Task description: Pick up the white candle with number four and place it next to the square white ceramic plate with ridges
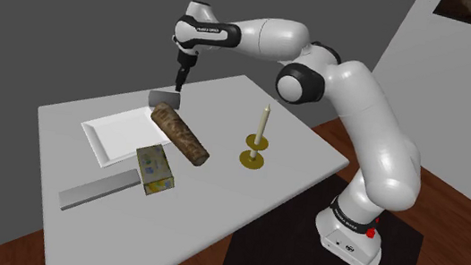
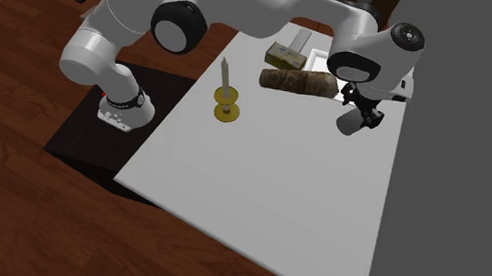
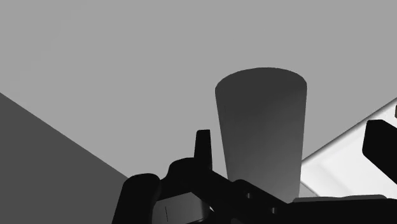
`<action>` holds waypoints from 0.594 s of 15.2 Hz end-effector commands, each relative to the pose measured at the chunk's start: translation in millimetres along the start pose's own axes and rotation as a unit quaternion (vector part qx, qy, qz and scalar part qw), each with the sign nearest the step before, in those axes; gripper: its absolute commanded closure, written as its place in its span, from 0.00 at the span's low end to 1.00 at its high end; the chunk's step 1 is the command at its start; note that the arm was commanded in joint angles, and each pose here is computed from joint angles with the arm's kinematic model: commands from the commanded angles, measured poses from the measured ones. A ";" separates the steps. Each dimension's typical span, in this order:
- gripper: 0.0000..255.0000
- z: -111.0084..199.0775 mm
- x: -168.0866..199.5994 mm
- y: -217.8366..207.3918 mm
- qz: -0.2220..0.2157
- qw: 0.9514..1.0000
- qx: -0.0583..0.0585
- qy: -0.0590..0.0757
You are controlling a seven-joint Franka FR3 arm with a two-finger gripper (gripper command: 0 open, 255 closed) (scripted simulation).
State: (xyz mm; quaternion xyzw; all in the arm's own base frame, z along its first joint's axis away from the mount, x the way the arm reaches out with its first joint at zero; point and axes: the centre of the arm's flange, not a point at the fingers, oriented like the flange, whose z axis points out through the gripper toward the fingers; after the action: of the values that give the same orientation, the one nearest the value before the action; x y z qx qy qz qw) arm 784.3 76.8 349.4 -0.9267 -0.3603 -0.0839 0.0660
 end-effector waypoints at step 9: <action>0.00 -34.8 0.5 -1.7 0.000 1.000 0.000 0.000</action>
State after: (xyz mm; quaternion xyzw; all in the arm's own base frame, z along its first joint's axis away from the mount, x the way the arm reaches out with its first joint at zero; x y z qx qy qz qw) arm 779.8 71.9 383.6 -0.9268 -0.3601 -0.0838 0.0660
